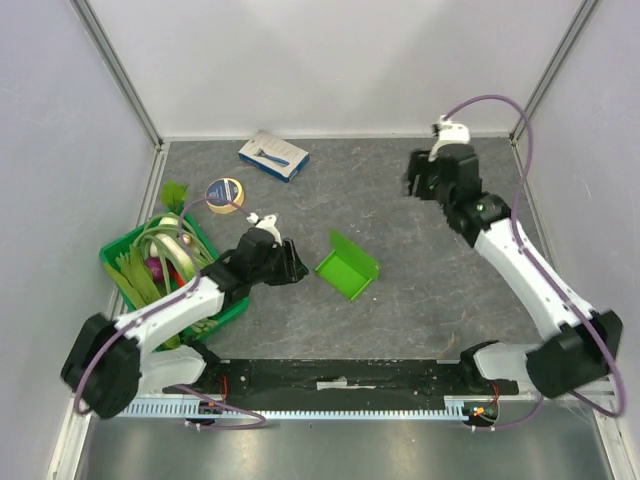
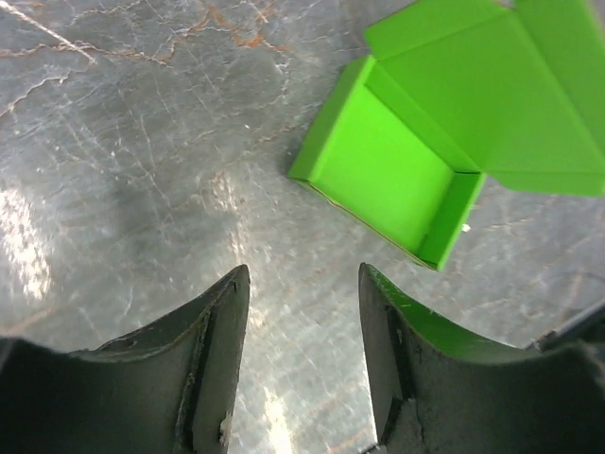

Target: Fold the paper box

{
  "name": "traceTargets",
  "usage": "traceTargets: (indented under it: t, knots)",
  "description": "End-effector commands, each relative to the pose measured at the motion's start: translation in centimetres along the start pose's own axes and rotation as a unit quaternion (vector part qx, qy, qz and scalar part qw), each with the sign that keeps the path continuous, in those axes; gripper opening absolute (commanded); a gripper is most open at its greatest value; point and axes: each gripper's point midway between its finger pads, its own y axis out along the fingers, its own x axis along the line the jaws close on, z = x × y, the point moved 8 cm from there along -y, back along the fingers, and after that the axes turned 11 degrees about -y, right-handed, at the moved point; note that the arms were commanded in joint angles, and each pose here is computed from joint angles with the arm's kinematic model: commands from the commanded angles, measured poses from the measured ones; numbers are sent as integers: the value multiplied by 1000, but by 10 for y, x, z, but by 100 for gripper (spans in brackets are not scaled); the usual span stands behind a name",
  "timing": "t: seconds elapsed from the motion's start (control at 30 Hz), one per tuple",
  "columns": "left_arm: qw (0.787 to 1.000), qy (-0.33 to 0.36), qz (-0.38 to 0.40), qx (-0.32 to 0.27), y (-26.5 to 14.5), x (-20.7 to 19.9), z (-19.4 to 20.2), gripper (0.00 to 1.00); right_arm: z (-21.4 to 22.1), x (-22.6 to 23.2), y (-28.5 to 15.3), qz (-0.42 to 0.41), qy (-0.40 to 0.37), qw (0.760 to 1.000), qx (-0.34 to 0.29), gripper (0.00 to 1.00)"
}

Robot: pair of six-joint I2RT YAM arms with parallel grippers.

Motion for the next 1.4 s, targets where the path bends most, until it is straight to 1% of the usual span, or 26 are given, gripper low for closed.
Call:
traceTargets:
  t: [0.0,0.03,0.07,0.1,0.13,0.17,0.2,0.23,0.27,0.33,0.37,0.43,0.47,0.53,0.77,0.8,0.87,0.9,0.93,1.0,1.13,1.17,1.2,1.27,1.3,1.37]
  knots:
    - [999,34,37,-13,30,-15,-24,56,45,-73,52,75,98,986,112,70]
    - [999,33,26,5,41,-11,-22,56,52,-104,60,107,133,978,118,70]
    - [998,38,52,-3,47,-18,-28,56,69,-119,77,123,148,970,146,70]
    - [998,40,55,-4,51,-18,-29,56,78,-133,87,138,166,964,155,70]
    - [998,38,48,2,61,-13,-27,56,82,-157,93,149,196,956,159,70]
    - [998,38,57,3,65,-14,-28,56,106,-166,113,143,213,946,199,70]
    - [998,35,51,6,70,-10,-29,56,116,-176,120,152,223,938,216,69]
    - [998,34,47,10,76,-7,-29,56,117,-190,126,163,233,934,217,69]
    - [997,39,70,7,80,-11,-31,56,133,-196,137,169,231,928,237,69]
    - [996,39,79,17,85,-7,-27,56,134,-207,143,181,226,926,242,70]
    - [995,42,86,19,88,-7,-26,56,140,-212,146,191,211,926,249,71]
    - [993,48,106,28,93,-11,-26,55,137,-222,149,218,194,924,246,72]
    - [992,48,108,38,98,-9,-22,54,141,-226,153,223,185,923,253,73]
    - [991,47,119,44,102,-9,-19,53,136,-232,160,219,177,927,247,73]
    - [986,41,153,58,105,-6,-8,53,144,-245,189,193,146,936,256,74]
    - [986,39,153,62,106,-4,-5,53,139,-249,194,186,140,942,242,74]
    - [984,37,162,61,105,-5,-4,52,142,-253,201,159,108,951,241,75]
    - [984,35,162,61,104,-3,-2,52,134,-256,207,151,94,957,228,75]
    - [984,33,163,61,104,-3,-1,53,140,-257,214,129,78,961,233,76]
    - [984,32,164,63,102,-1,1,53,135,-264,220,127,73,964,224,76]
    - [985,26,161,54,96,2,4,53,144,-263,229,109,83,962,236,75]
    - [985,27,161,47,94,1,2,53,146,-258,230,85,93,964,236,75]
    - [987,27,156,40,92,3,2,52,152,-254,228,76,100,961,246,75]
    - [989,27,148,2,84,1,-7,52,156,-247,221,69,107,959,253,74]
    - [990,25,137,-2,81,4,-5,52,168,-242,216,69,110,954,270,74]
    - [992,25,123,-21,75,6,-9,52,167,-238,205,74,111,952,274,74]
